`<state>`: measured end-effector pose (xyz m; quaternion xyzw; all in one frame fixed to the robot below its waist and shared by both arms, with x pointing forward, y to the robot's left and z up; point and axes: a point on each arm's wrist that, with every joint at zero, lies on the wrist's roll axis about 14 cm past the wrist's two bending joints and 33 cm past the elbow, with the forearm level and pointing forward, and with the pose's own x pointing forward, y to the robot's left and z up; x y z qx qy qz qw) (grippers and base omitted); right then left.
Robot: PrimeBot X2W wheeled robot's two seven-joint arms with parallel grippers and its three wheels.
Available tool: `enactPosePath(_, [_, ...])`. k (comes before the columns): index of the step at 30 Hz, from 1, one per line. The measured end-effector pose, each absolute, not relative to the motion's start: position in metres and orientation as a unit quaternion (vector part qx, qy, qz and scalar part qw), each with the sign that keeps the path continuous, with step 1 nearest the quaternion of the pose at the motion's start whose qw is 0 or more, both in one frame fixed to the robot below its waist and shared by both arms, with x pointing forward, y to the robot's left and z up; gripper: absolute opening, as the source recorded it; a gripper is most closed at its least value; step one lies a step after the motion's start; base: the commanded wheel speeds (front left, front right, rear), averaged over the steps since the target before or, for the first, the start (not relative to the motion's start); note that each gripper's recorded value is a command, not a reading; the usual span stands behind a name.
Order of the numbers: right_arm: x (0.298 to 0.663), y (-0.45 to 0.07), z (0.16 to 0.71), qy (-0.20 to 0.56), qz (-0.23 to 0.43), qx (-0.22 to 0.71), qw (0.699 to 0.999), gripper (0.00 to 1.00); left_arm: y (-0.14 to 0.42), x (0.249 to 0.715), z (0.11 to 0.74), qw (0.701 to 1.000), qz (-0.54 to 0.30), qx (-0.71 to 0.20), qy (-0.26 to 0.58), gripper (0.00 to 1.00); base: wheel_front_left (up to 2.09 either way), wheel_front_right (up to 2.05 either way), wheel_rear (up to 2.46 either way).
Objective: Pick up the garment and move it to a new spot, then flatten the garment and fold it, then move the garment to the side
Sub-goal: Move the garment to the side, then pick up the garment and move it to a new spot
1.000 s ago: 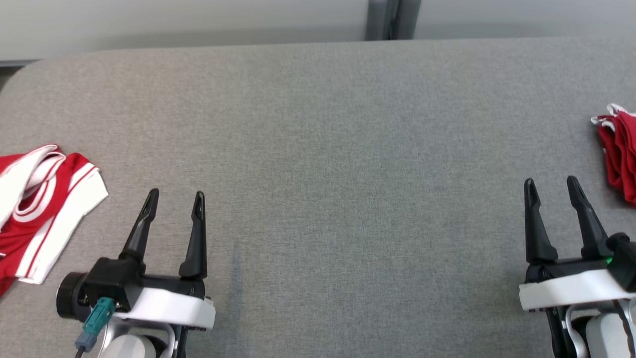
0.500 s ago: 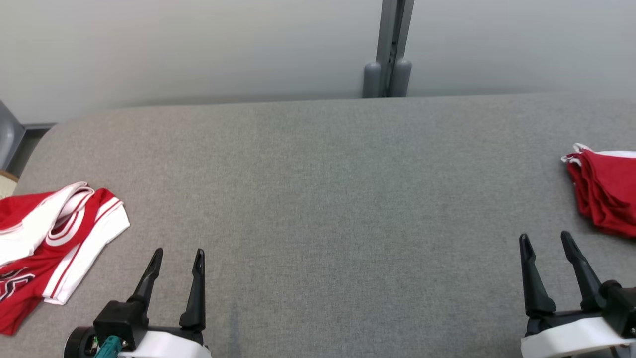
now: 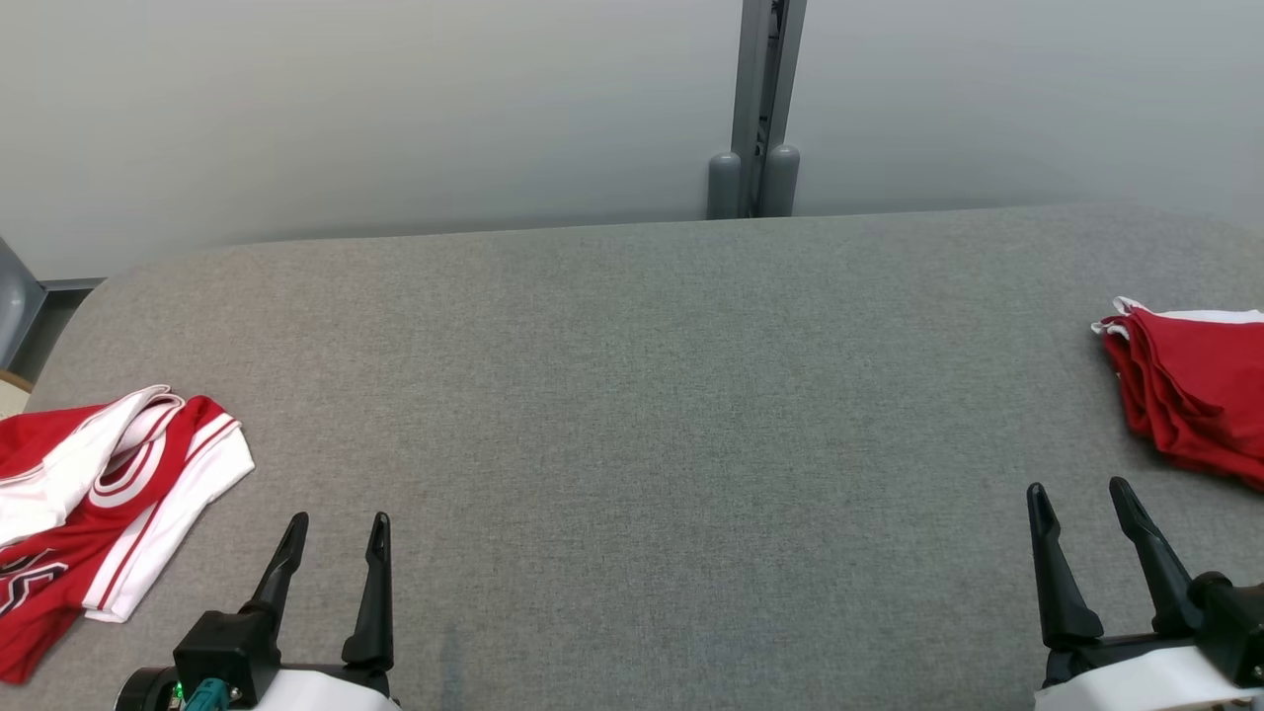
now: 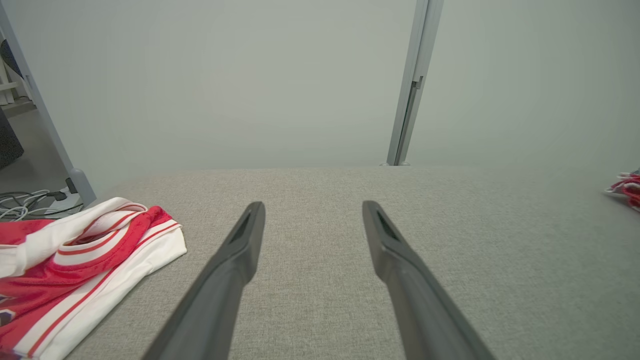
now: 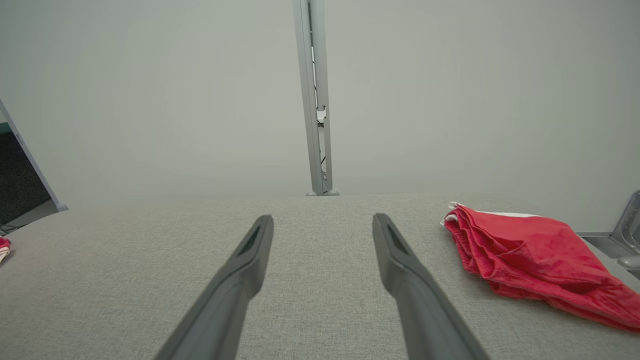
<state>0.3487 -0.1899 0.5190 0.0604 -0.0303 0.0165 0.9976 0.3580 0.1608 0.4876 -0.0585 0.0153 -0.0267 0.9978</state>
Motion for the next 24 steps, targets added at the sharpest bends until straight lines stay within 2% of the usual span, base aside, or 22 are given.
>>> enactPosePath(15, [0.353, -0.179, 0.518, -0.025, 0.033, 0.062, 0.997, 1.0, 0.167, 0.357, 0.491, 0.998, -0.011, -0.068, 0.008, 1.0, 0.0, 0.0, 0.0])
enactPosePath(24, [0.377, -0.134, 0.524, -0.031, 0.102, 0.067, 0.992, 1.0, 0.198, 0.35, 0.502, 0.995, 0.05, -0.086, -0.019, 1.0, 0.0, 0.0, 0.0])
